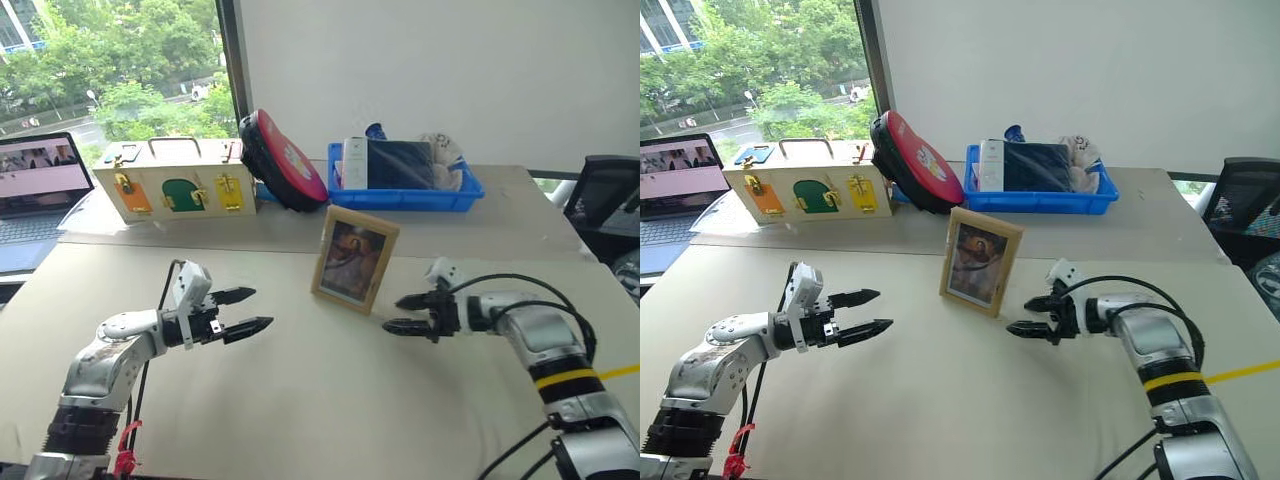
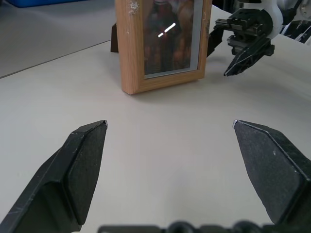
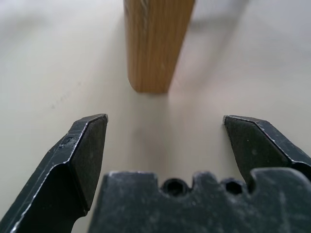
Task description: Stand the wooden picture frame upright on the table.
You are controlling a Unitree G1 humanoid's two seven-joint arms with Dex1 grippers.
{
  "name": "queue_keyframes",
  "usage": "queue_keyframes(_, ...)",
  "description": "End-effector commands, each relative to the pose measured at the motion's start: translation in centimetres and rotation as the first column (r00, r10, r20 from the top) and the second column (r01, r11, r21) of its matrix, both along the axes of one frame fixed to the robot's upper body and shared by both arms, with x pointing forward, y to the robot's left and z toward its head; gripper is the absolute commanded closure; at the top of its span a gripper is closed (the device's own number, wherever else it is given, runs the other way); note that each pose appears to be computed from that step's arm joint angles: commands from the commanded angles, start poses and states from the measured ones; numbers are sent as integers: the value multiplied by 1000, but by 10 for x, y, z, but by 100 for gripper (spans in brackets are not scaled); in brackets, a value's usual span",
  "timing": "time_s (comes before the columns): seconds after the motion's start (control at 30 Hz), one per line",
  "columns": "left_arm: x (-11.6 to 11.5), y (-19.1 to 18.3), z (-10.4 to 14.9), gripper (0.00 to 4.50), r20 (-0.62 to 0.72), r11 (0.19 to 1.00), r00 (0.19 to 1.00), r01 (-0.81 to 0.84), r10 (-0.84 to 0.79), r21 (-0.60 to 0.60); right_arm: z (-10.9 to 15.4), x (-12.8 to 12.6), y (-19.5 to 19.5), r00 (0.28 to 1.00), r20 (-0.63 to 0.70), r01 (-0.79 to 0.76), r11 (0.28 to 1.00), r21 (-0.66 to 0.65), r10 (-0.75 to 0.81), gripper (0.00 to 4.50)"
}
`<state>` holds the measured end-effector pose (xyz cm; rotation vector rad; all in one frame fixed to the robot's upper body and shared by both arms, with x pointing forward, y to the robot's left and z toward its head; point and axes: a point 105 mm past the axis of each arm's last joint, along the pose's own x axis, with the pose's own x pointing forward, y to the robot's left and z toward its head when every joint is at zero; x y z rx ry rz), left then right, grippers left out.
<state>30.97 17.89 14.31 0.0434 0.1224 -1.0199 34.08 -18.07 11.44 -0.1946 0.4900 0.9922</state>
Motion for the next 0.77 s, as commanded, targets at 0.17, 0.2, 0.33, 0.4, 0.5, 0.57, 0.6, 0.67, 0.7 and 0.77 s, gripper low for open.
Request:
queue_keyframes(0.17,17,22,16,0,116,987,981,-159,157,6,64,-35,-26,976,216,5,996,93,-25,6)
queue_keyframes(0.2,20,25,19,0,135,980,971,-197,195,0,73,-45,-25,961,276,0,992,125,-34,6)
queue_keyframes(0.33,18,33,16,0,196,962,947,-268,254,48,76,-87,-27,925,373,20,987,157,-79,6)
queue_keyframes(0.4,14,35,14,0,204,960,941,-280,269,28,67,-103,-35,909,387,95,980,176,-157,6)
queue_keyframes(0.5,9,37,4,0,204,956,939,-289,275,43,61,-100,-57,827,416,288,921,263,-377,6)
queue_keyframes(0.57,6,37,-2,0,201,956,940,-290,274,53,59,-92,-71,753,379,409,834,370,-538,6)
queue_keyframes(0.6,5,37,-3,0,202,954,938,-297,281,51,57,-90,-74,720,364,448,796,406,-591,6)
queue_keyframes(0.67,6,37,-3,0,187,951,937,-307,296,28,51,-93,-66,711,387,458,804,379,-587,6)
queue_keyframes(0.7,5,37,-4,0,159,954,943,-300,293,18,49,-94,-62,714,389,457,809,370,-581,6)
queue_keyframes(0.77,5,35,-4,0,143,956,946,-294,290,6,46,-94,-58,722,381,454,811,369,-577,6)
